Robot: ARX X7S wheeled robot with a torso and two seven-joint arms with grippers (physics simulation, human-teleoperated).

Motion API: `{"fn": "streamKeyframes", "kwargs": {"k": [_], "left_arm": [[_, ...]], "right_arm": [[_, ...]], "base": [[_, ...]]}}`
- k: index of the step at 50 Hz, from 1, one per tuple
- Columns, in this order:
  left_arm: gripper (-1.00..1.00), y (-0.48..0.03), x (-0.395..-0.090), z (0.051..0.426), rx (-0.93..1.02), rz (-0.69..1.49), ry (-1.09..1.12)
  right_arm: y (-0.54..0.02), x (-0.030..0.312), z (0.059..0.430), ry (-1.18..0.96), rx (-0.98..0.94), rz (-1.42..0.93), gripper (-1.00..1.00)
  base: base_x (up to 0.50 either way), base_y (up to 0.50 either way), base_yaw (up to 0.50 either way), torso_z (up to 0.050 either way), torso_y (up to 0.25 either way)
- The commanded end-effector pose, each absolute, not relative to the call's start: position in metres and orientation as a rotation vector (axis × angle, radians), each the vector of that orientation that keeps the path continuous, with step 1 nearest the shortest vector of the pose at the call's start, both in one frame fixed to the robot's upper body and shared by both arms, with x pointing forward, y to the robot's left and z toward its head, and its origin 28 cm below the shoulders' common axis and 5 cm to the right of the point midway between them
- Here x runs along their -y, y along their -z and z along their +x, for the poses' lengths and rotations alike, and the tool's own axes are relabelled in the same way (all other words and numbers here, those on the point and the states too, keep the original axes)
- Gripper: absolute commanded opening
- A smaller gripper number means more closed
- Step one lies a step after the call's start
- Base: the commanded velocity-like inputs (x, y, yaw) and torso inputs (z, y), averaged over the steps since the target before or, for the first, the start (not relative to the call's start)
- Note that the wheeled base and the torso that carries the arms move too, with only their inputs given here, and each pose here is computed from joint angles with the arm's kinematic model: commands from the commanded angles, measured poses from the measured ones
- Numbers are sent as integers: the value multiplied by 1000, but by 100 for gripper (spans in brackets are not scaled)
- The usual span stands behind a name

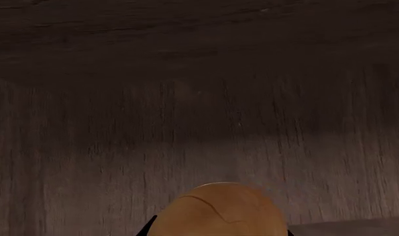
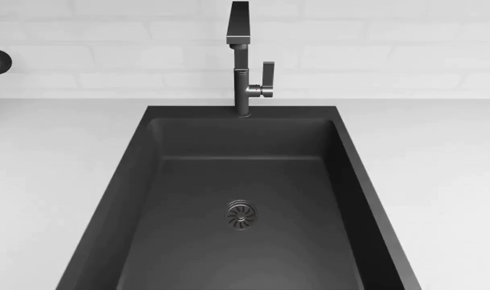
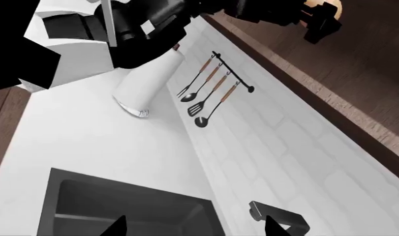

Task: Pick the pear, onion from the counter and place them in the cabinet. Then close the cabinet.

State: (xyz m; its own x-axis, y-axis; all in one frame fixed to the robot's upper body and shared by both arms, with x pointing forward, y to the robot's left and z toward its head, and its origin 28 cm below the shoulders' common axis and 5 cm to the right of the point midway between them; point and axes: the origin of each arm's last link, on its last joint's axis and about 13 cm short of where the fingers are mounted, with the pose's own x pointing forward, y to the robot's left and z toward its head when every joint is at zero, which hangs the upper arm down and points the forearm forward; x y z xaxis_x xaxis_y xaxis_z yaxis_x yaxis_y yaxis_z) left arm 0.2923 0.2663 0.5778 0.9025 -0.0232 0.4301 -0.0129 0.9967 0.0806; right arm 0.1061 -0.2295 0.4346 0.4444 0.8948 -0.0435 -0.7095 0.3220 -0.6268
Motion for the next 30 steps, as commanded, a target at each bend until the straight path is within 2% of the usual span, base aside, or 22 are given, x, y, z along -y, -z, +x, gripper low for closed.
{"fn": "streamKeyframes", "kwargs": {"k": [1,12,21,22,30], "left_arm": [[-100,-569,-259,305,359,141,-45],[-100,-562,-265,308,298,162,-141],[-100,-559,-264,310,260,161,-136],[100,-559,-263,310,255,160,-130],[100,-557,-261,311,242,155,-99]], "right_arm": [[-432,230,106,-1084,337,-629,100],[-434,229,105,-1090,342,-634,100],[-436,228,103,-1092,344,-637,100],[-436,228,103,-1092,343,-637,100],[-434,230,104,-1092,343,-635,100]], "base": [[0,0,0,0,0],[0,0,0,0,0],[0,0,0,0,0],[0,0,0,0,0],[0,0,0,0,0]]}}
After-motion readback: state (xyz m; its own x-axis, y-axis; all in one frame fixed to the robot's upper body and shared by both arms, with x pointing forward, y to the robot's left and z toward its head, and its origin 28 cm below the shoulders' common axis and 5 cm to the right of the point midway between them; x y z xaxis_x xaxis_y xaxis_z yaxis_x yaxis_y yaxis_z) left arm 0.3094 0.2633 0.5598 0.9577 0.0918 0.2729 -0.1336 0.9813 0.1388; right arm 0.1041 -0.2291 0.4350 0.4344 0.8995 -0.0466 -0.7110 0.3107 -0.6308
